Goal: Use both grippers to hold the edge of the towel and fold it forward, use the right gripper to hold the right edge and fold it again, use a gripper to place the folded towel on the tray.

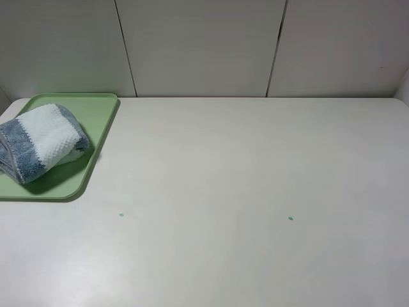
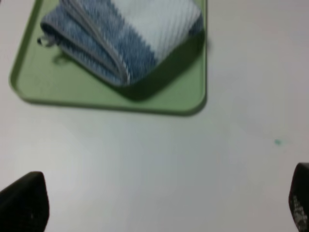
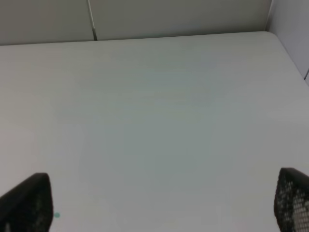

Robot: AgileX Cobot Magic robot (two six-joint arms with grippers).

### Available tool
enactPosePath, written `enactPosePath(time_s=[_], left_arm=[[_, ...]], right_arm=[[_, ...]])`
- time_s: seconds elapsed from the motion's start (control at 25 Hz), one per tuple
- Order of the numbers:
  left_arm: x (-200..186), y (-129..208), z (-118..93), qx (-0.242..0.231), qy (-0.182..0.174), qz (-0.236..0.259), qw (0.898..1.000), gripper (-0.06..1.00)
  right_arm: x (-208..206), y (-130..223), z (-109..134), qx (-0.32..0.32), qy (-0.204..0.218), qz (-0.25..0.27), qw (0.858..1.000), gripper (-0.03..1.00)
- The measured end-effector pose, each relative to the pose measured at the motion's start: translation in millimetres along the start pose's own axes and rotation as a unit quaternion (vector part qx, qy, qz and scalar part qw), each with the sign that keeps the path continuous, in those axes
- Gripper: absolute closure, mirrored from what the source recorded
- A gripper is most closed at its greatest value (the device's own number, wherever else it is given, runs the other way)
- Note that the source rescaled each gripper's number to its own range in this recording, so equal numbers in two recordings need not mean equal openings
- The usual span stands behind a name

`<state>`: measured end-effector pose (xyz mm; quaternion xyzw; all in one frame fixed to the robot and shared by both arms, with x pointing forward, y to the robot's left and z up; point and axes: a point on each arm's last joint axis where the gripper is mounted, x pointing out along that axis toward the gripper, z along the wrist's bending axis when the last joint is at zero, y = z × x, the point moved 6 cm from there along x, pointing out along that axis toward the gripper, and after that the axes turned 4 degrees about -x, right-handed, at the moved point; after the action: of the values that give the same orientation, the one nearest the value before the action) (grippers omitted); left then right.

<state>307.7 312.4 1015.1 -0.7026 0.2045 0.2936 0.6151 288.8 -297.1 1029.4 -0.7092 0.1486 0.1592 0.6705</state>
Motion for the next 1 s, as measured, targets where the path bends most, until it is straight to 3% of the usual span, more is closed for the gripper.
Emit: enactPosePath(time_s=[0.32, 0.6, 1.0], left_arm=[[-8, 17, 3, 0.052, 0.000, 0.006, 0.999, -0.05], [-11, 25, -6, 0.065, 0.039, -0.031, 0.997, -0.05], [-20, 30, -24, 0.125, 0.100, -0.065, 0.985, -0.05]], right_arm=[[0, 0, 0, 0.000, 0.000, 0.000, 1.000, -0.03], [0, 0, 0, 0.000, 0.000, 0.000, 1.000, -0.03], [0, 0, 0, 0.000, 0.000, 0.000, 1.000, -0.03]])
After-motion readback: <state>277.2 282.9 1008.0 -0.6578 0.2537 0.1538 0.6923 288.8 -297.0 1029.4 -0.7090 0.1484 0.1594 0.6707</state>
